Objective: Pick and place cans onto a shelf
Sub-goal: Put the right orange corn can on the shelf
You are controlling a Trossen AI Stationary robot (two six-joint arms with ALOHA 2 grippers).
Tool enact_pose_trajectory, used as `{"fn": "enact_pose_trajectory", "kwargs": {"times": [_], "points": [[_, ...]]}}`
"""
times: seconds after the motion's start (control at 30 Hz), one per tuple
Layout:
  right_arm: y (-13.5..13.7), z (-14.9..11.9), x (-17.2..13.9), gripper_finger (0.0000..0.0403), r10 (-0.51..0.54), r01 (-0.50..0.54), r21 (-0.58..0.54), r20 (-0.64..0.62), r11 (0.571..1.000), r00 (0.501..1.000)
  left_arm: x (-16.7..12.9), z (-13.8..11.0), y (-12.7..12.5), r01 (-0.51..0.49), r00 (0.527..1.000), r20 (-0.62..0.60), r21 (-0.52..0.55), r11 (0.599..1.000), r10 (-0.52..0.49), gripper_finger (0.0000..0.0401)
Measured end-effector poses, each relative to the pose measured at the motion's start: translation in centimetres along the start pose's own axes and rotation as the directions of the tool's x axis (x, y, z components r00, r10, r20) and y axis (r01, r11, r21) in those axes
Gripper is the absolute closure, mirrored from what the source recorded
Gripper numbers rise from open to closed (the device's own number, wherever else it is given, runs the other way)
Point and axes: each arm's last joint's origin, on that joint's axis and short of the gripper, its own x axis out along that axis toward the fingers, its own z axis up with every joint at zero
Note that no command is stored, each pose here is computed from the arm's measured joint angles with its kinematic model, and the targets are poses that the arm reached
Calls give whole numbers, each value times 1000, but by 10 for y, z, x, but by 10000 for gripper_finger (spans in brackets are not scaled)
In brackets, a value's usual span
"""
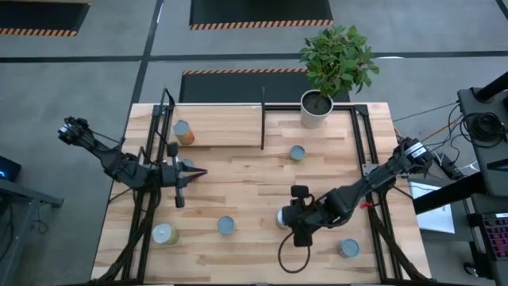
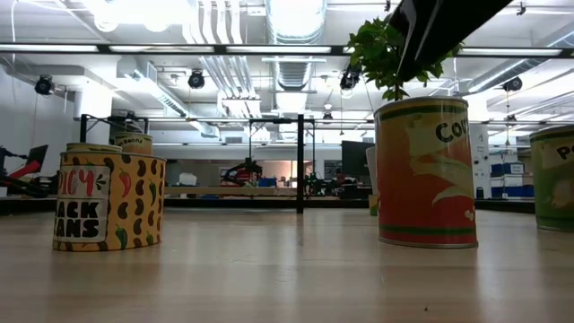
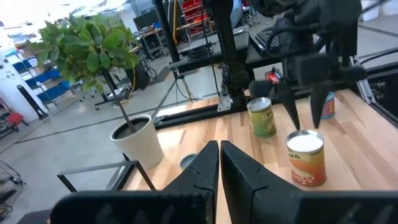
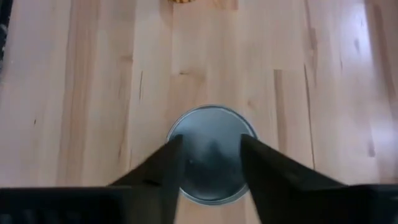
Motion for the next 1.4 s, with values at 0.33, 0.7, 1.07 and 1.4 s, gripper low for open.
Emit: {"fn": "enact_pose_trajectory", "kwargs": {"times": [0.33, 0.7, 1.07, 1.4], "points": [[0, -3, 4, 59, -14, 18, 107, -33, 994, 999, -1, 5, 2, -2, 1000, 9, 28, 1000, 2, 401], [4, -13, 27, 23, -44, 54, 65, -154, 996, 987, -1, 5, 2, -2, 1000, 9, 51, 999, 2, 401], [3, -13, 30, 23, -40, 53, 71, -167, 996, 985, -1, 5, 2, -2, 1000, 9, 51, 999, 2, 401], [5, 5, 12, 23, -22, 32, 73, -127, 997, 992, -1, 5, 2, -2, 1000, 9, 51, 999, 2, 401]]}}
